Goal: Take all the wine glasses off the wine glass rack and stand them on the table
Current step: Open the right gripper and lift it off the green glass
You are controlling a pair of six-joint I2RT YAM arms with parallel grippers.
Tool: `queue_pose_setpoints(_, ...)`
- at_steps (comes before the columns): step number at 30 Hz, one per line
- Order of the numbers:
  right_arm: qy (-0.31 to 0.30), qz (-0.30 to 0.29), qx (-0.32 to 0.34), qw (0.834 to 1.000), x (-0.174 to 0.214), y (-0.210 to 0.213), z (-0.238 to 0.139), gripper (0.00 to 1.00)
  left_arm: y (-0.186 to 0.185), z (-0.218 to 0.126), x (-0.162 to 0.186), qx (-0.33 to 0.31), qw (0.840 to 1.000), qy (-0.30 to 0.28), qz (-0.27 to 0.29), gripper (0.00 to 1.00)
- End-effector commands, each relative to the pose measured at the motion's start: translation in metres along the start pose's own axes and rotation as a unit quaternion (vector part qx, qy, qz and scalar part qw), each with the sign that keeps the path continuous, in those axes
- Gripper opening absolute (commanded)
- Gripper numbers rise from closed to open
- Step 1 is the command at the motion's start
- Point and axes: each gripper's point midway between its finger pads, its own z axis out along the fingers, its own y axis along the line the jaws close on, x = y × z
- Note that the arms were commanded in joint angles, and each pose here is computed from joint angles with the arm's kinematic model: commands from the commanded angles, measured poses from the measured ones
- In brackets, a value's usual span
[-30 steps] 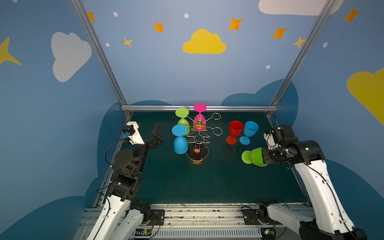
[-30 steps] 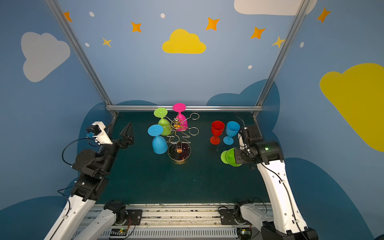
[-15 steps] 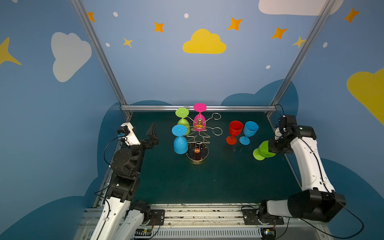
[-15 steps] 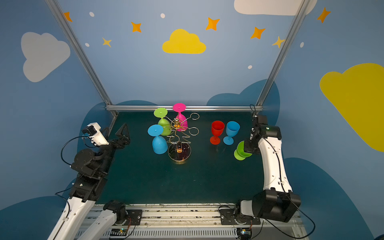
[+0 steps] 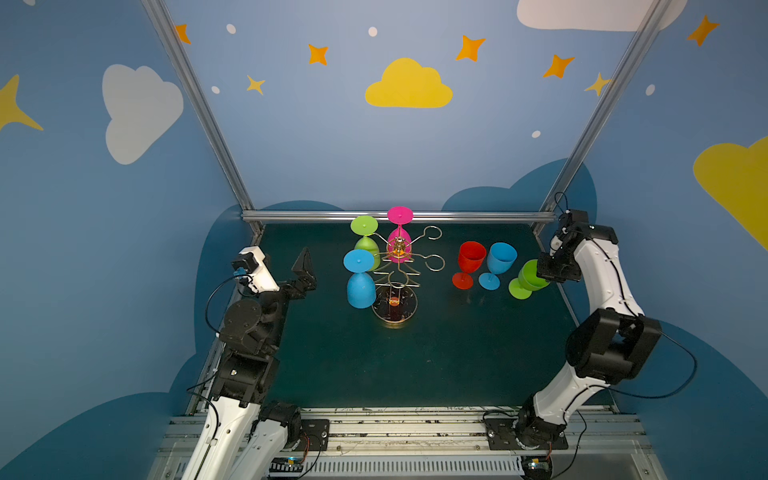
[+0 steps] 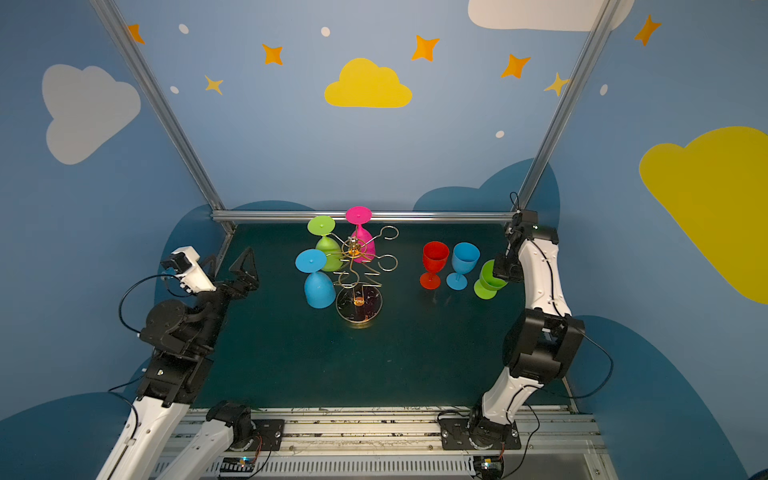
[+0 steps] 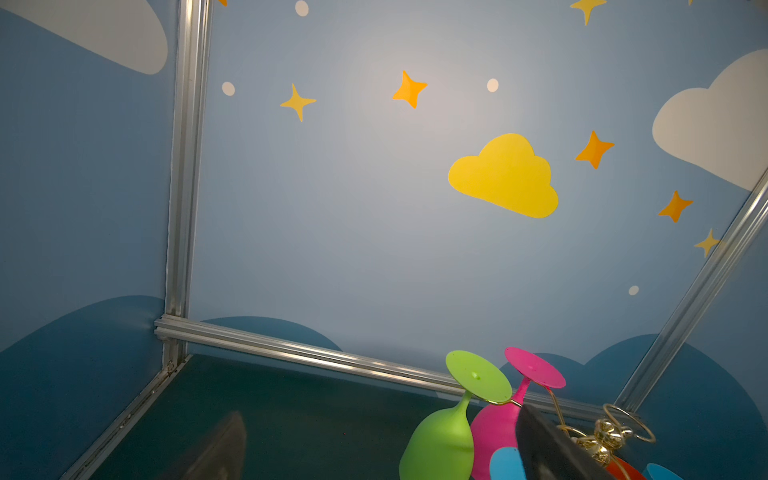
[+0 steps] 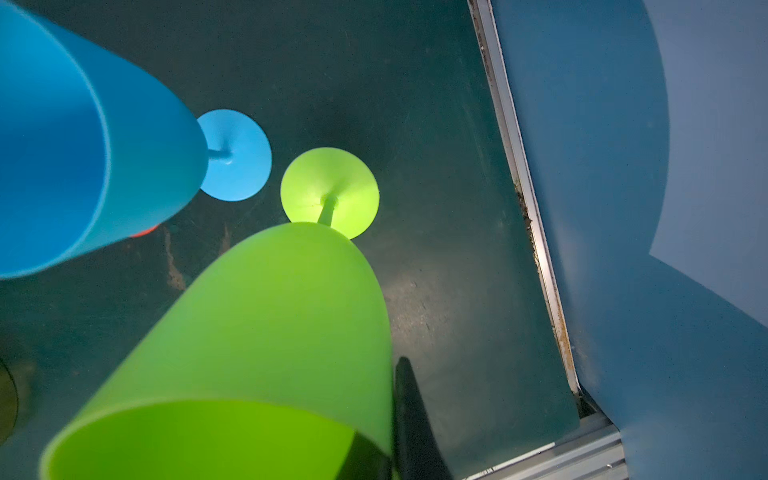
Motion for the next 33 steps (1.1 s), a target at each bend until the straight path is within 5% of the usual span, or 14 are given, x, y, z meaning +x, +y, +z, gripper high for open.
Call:
queue_pose_setpoints(1, 0.023, 0.021, 0.001, 1.000, -0.008, -0.003, -0.003, 0.00, -0.002, -0.001, -0.006, 0.004, 1.000, -0.006, 0.002, 1.00)
queue_pose_setpoints(6, 0.067, 0.036, 0.009, 0.997, -0.018, -0.005, 0.013, 0.00, -0.002, -0.003, -0.009, 0.005, 1.000, -0.010, 0.005, 1.00)
queue_pose_setpoints(23, 0.079, 0.039, -0.012, 0.996, -0.035, 0.005, 0.039, 0.01, -0.001, -0.002, -0.008, 0.003, 1.000, -0.010, 0.008, 1.00)
queue_pose_setpoints(33, 0.072, 0.043, -0.028, 0.996, -0.037, 0.009, 0.032, 0.21, -0.001, -0.002, -0.008, 0.004, 1.000, -0.012, 0.009, 1.00)
